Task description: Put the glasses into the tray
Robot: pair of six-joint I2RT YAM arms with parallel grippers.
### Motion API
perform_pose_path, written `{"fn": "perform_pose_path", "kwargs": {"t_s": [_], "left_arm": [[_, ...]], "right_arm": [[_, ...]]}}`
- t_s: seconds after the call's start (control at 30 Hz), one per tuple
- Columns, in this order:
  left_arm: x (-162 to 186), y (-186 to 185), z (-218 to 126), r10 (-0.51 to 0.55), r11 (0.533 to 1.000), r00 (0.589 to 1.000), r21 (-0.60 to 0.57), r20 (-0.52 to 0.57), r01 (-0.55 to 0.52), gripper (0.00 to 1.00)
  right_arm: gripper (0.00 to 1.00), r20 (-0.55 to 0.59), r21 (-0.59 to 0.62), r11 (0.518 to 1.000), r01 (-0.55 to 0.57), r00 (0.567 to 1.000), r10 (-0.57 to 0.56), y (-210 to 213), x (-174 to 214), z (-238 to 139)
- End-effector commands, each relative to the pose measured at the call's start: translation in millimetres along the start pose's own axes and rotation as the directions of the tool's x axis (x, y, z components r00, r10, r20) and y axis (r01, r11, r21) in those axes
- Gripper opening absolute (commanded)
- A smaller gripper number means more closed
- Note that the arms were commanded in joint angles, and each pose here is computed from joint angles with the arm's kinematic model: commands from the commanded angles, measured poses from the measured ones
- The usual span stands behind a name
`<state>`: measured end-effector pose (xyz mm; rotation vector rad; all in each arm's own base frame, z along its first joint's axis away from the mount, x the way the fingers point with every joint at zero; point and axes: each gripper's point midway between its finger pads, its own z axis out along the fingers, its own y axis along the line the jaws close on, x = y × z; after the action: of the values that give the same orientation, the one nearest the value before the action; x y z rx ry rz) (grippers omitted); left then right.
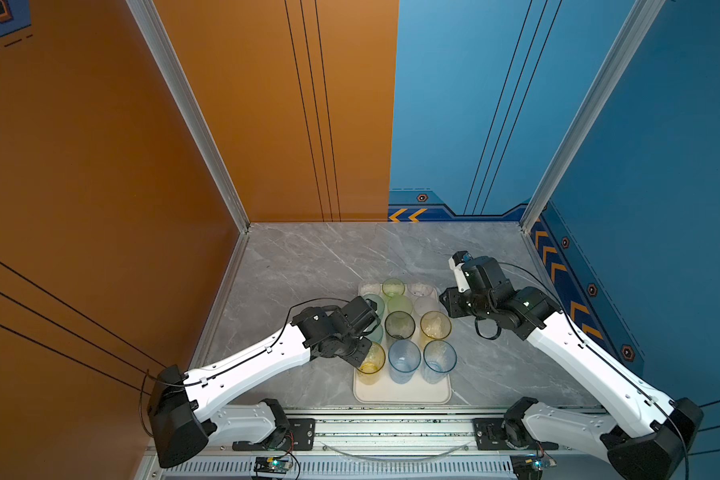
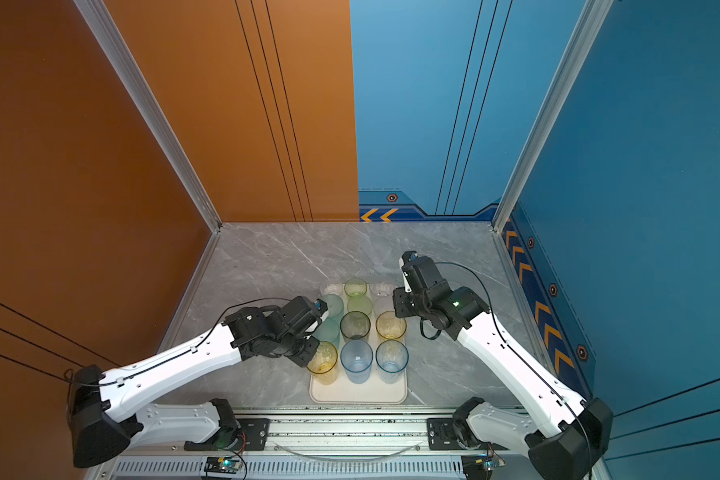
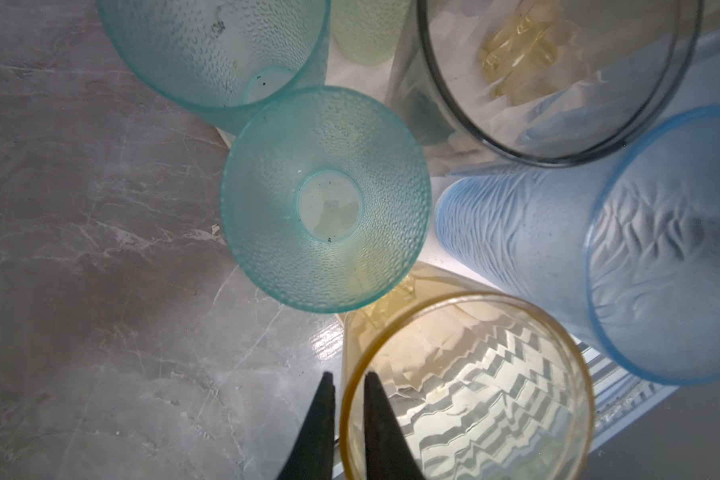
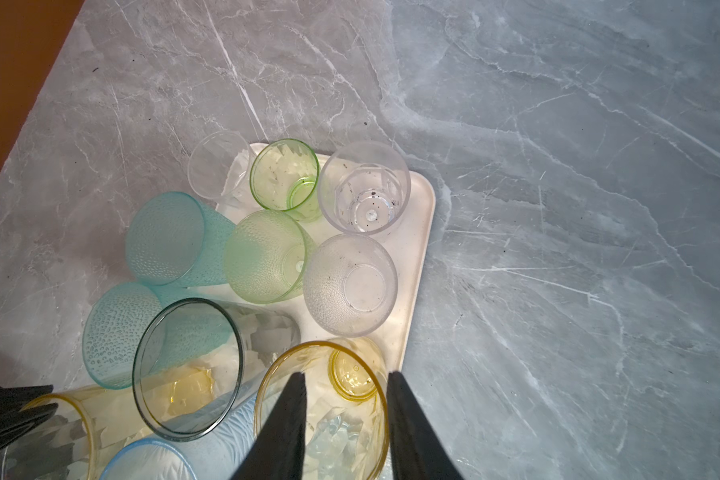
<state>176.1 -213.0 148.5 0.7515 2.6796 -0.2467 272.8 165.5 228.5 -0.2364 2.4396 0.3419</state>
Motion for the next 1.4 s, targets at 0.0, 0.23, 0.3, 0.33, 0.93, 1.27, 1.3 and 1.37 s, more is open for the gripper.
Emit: {"fn": "perform_pose_path", "kwargs": {"t_s": [0.0,0.23,0.3,0.33,0.93,1.27,1.3,1.37], "left_arm": [[-7.5,-2.0,-7.4,0.017,1.000,1.000,-0.001,0.018,-0.017,0.16],[-5.6,-1.1,-9.5,0.016,1.000,1.000,0.001,0.024,-0.016,0.19],[-5.7,0.5,-12.8,0.011,1.000,0.999,0.003,0.037,-0.011,0.22],[-6.1,1.3,-15.0,0.008,1.000,0.999,0.005,0.044,-0.008,0.22],[-56.2,68.3,-72.9,-0.089,0.983,0.906,-0.108,0.413,0.146,0.25],[-97.1,172.8,-105.6,-0.080,0.878,0.726,-0.296,0.683,0.376,0.43],[-96.1,185.9,-104.2,-0.089,0.856,0.713,-0.313,0.696,0.412,0.44],[-90.9,215.4,-98.4,-0.115,0.805,0.692,-0.341,0.713,0.485,0.46]], "right_arm": [[0.32,-0.011,0.021,1.000,0.004,1.000,-0.003,-3.5,0.6,-1.3],[0.33,-0.014,0.023,1.000,0.006,1.000,-0.005,-4.3,2.2,-1.2],[0.35,-0.015,0.024,1.000,0.005,1.000,-0.005,-4.6,2.7,-1.3],[0.36,-0.014,0.023,1.000,0.005,1.000,-0.005,-4.6,2.5,-1.3],[0.36,-0.011,0.040,0.999,-0.001,1.000,0.001,-10.5,0.8,-1.2],[0.38,-0.015,0.081,0.996,-0.031,0.999,0.032,-32.1,-2.3,6.6],[0.38,-0.016,0.085,0.996,-0.036,0.999,0.038,-34.9,-2.0,8.0],[0.39,-0.010,0.090,0.995,-0.049,0.999,0.050,-40.3,-3.4,9.6]]}}
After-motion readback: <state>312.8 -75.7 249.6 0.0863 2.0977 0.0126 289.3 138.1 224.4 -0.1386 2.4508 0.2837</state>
